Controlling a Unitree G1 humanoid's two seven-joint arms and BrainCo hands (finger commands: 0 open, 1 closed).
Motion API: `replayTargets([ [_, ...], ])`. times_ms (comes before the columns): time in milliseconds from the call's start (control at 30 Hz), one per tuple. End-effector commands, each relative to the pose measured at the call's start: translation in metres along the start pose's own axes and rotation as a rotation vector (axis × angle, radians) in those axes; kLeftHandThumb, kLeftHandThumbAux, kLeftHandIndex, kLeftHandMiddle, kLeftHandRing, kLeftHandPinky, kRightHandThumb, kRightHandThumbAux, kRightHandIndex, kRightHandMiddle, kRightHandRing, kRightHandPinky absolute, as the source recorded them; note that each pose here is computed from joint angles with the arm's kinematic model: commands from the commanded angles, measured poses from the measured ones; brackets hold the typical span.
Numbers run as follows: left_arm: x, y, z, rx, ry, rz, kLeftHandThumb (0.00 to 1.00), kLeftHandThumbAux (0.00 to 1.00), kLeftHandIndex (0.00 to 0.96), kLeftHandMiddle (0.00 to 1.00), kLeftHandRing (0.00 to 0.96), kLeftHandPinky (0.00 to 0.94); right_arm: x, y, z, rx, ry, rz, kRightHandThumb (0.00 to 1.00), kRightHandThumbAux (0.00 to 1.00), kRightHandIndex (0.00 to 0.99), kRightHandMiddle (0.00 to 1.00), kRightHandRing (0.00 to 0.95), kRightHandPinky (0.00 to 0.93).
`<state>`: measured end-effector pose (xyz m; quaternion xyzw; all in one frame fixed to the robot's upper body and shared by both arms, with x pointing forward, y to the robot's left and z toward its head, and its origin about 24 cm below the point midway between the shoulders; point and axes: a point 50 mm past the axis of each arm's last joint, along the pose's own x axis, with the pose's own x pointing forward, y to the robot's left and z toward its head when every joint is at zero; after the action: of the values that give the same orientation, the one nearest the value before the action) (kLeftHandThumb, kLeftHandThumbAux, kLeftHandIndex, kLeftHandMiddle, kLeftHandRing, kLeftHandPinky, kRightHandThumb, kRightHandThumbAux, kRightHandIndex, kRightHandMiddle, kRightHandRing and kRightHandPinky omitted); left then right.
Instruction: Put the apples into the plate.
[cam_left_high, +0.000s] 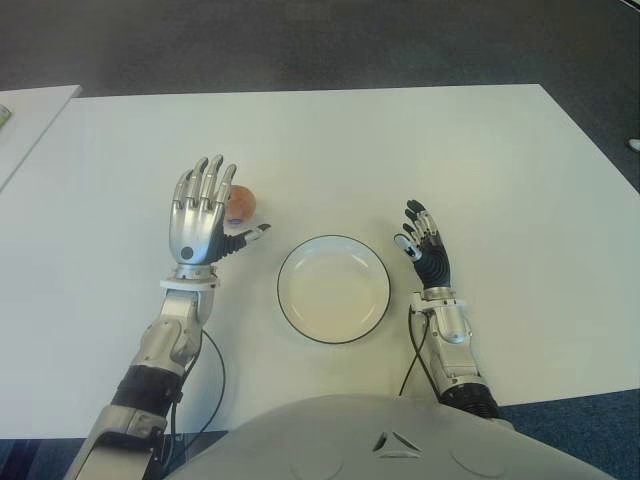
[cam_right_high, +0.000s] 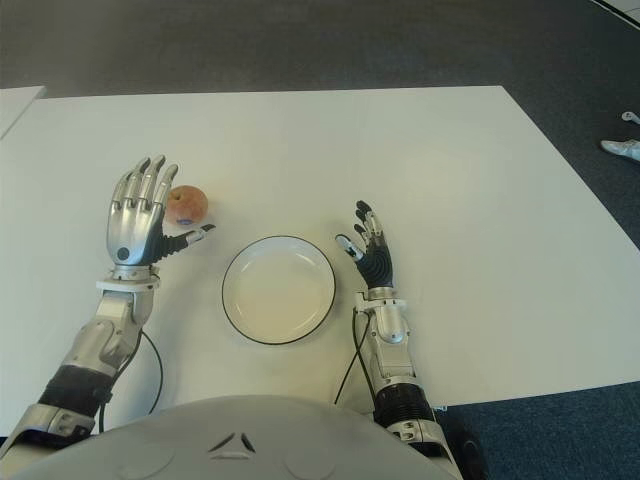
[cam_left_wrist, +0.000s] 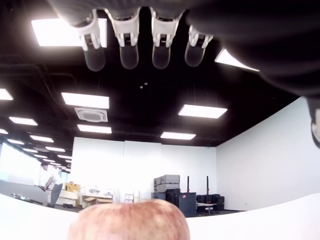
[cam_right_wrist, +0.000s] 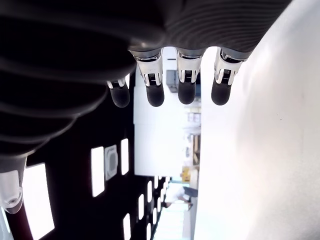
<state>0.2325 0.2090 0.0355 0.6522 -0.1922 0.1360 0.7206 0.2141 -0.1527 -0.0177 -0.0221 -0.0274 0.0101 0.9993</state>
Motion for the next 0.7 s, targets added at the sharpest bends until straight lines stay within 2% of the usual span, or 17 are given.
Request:
replayTargets([
  [33,0.011,-0.009,-0.002,-0.032,0.005,-0.058,0.305,0.379,0.019,0.009,0.0,0.0,-0.025,-0.003,-0.03,0.004,0.168,-0.013,0.111,0.488,0.0,0.0,0.0,0.0],
  [333,0.02,-0.024,-0.006,-0.055,0.022,-0.113,0.316,0.402,0.027,0.024,0.002,0.0,-0.027,-0.004,-0.03,-0.01,0.156,-0.011,0.091,0.497,0.0,0.0,0.0,0.0],
  [700,0.023,-0.033,-0.007,-0.088,0.046,-0.167,0.346,0.405,0.032,0.023,0.002,0.0,-0.028,-0.004,-0.029,0.004,0.147,-0.016,0.095,0.518,0.0,0.0,0.0,0.0],
])
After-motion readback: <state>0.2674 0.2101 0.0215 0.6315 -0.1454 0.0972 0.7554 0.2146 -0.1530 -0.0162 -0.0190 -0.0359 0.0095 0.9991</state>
